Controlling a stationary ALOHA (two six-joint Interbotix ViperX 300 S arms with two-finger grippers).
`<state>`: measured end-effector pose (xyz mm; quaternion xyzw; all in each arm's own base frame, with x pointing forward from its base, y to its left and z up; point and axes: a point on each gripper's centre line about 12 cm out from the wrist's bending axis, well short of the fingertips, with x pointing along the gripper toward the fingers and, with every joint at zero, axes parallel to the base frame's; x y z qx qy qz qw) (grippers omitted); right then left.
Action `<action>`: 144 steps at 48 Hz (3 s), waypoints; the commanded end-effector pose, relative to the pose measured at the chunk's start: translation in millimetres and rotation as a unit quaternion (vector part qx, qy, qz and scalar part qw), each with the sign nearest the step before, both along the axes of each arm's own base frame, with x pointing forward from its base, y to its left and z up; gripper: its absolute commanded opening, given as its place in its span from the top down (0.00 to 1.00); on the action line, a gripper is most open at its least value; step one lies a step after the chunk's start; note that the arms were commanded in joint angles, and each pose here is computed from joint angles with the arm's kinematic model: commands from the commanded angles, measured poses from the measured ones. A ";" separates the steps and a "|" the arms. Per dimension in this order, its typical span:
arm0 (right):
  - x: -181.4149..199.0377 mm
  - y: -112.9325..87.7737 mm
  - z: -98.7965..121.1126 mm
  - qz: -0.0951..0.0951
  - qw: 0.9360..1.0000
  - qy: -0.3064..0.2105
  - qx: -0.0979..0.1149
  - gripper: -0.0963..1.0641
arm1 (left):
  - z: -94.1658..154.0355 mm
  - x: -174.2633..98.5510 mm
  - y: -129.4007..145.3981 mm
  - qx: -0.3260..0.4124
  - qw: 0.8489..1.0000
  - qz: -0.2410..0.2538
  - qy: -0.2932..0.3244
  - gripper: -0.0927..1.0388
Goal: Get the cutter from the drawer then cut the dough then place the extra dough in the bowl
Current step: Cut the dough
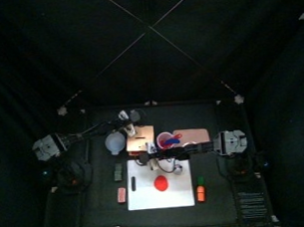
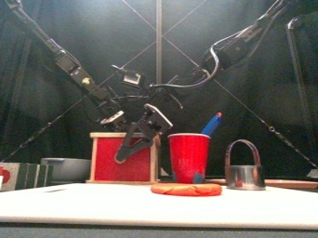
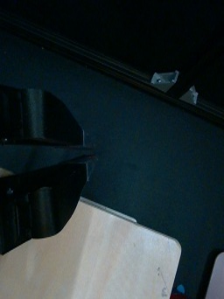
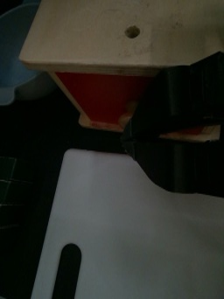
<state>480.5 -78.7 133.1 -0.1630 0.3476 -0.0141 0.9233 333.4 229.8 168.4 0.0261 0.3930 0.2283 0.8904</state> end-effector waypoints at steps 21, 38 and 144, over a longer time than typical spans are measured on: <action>-47.2 98.7 131.0 0.042 0.985 -0.137 0.098 0.60 | 81.7 -1.2 -3.6 0.066 0.987 0.004 -0.146 0.40; -144.3 95.2 128.3 0.029 0.984 -0.131 0.121 0.56 | 113.0 5.1 -79.0 0.087 0.948 -0.067 -0.299 0.40; -135.6 87.5 65.4 -0.031 0.988 0.030 0.145 0.43 | 72.7 -47.5 -180.2 0.075 0.889 -0.157 -0.424 0.40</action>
